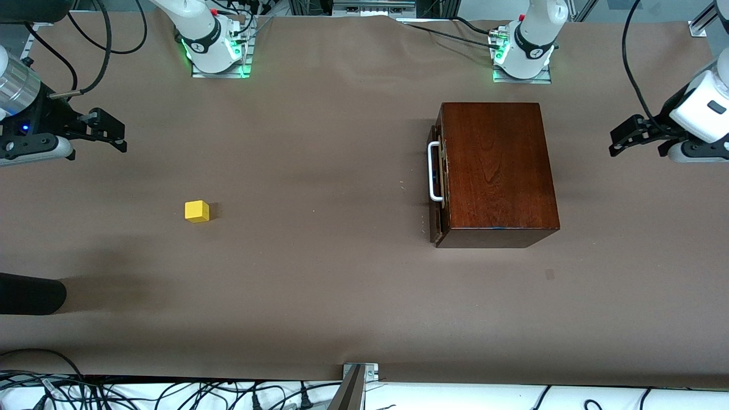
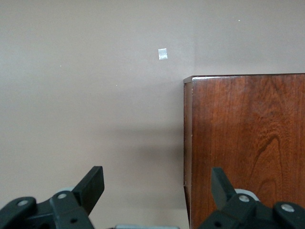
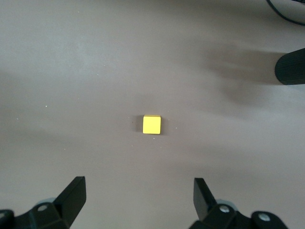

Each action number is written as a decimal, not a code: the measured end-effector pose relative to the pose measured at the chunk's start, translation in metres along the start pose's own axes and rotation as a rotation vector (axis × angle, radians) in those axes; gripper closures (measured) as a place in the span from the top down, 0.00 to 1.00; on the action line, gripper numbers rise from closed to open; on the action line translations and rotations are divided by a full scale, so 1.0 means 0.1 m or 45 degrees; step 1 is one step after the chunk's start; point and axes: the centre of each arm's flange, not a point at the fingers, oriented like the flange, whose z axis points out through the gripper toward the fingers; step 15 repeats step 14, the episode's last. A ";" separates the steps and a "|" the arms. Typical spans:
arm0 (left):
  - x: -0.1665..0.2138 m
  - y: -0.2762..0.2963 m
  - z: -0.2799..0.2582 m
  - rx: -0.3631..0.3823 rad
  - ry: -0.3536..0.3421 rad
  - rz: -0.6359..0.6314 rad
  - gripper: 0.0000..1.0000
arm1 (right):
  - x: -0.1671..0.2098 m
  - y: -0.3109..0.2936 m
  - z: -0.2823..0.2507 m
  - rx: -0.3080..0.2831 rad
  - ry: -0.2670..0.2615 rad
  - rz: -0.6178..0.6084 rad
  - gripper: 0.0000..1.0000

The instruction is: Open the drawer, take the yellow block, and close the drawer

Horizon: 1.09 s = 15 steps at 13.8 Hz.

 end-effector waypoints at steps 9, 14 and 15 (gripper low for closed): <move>0.00 0.05 0.00 -0.028 -0.001 0.016 1.00 | 0.02 0.00 0.03 0.001 -0.006 -0.001 1.00; 0.00 0.17 -0.01 -0.027 0.001 0.070 1.00 | 0.02 0.00 0.03 0.001 -0.006 -0.001 1.00; 0.00 0.17 -0.01 -0.027 0.001 0.070 1.00 | 0.02 0.00 0.03 0.001 -0.006 -0.001 1.00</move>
